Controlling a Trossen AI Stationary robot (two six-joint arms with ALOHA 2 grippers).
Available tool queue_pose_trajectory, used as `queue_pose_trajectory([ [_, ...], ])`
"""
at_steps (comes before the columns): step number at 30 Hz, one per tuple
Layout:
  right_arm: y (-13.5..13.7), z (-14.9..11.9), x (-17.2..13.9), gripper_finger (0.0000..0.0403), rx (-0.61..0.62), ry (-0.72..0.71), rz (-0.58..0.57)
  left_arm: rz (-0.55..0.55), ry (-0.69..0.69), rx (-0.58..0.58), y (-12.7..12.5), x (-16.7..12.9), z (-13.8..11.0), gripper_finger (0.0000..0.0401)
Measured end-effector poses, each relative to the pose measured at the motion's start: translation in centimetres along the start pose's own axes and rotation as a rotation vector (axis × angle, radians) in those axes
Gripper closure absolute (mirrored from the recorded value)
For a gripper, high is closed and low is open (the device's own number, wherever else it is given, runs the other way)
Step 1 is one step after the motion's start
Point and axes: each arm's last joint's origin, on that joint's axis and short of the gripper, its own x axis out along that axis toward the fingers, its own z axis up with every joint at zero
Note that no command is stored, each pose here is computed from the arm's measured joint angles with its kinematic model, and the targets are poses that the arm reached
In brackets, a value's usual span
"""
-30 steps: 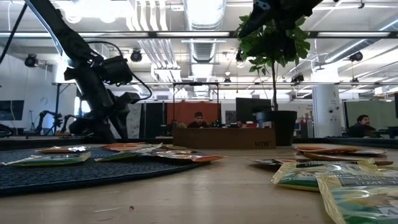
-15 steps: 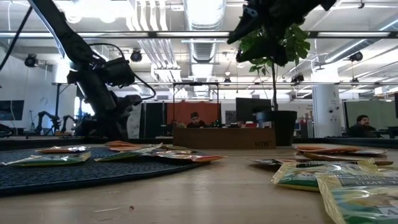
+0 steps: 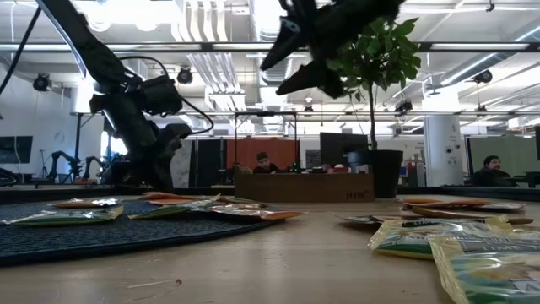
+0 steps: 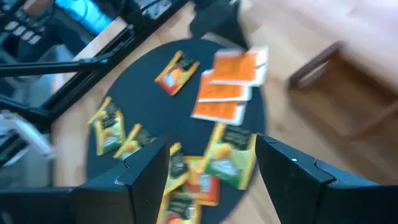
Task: Pick & Place Tea
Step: Put the white tea bag into the left section of the brown wooden organizer
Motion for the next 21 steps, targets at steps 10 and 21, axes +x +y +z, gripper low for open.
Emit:
queue_pose_trajectory([
  [10, 1.0, 2.2, 8.5, 0.0168, 0.186, 0.149, 0.095, 0.012, 0.041, 0.017, -0.2, -0.9, -0.8, 0.0401],
  [21, -0.1, 2.1, 13.8, 0.0168, 0.204, 0.198, 0.062, -0.088, -0.071, 0.08, -1.7, -3.9, -0.9, 0.0401],
])
